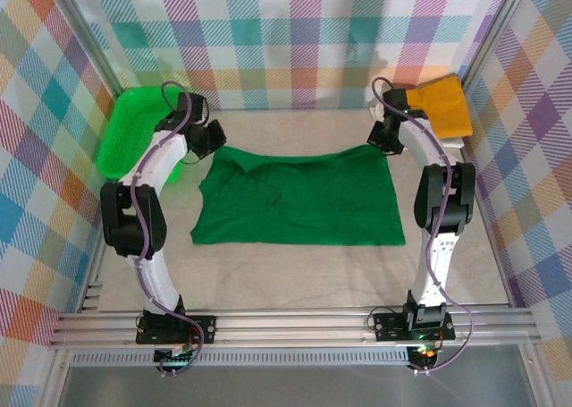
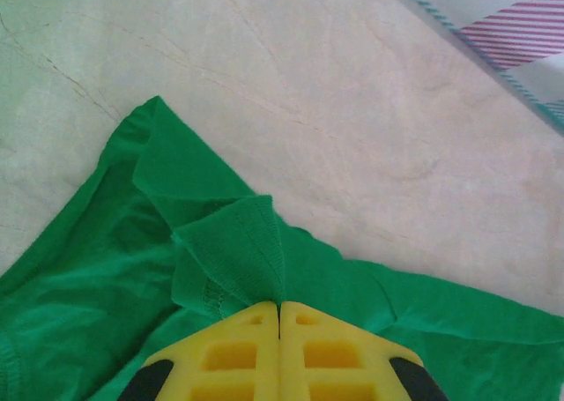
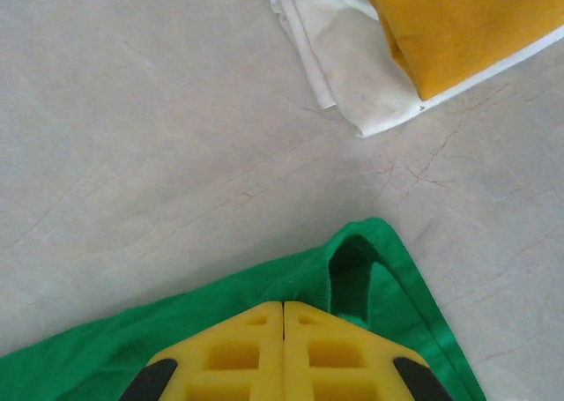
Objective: Fold and stack the t-shirts
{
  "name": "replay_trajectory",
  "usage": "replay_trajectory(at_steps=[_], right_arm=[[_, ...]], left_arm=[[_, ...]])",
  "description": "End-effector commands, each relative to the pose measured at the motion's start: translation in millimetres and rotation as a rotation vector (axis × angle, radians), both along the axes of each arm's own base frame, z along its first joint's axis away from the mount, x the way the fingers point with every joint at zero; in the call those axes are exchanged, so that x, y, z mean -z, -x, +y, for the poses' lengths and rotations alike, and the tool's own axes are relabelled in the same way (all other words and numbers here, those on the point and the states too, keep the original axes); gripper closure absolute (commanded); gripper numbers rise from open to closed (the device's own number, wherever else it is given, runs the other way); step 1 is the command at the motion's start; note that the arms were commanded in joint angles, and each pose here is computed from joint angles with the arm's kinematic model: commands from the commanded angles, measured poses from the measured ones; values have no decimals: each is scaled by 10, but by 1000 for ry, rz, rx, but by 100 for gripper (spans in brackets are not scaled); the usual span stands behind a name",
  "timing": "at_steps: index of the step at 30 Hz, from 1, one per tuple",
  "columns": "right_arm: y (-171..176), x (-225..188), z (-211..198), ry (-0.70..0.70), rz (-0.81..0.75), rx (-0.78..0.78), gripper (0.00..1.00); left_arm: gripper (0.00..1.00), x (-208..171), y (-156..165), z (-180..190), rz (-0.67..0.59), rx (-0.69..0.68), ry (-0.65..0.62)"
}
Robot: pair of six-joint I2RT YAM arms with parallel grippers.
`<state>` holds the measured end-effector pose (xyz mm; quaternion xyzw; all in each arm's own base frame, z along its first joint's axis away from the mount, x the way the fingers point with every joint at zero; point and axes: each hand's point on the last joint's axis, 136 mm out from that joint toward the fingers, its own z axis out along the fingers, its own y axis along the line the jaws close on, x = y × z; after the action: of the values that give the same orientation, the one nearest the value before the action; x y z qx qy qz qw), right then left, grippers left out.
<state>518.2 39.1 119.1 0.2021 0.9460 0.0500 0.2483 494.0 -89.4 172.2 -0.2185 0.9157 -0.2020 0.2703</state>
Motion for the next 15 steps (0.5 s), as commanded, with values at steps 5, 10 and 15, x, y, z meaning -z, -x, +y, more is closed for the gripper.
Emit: replay_trajectory(at_steps=[5, 10, 15], right_arm=[[235, -211, -50, -15, -54, 35, 100], [505, -31, -80, -8, -2, 38, 100], [629, 57, -117, 13, 32, 38, 100]], left_arm=[[100, 2, 442, -95, 35, 14, 50], [100, 225, 675, -28, 98, 2, 23], [100, 286, 708, -12, 119, -1, 24]])
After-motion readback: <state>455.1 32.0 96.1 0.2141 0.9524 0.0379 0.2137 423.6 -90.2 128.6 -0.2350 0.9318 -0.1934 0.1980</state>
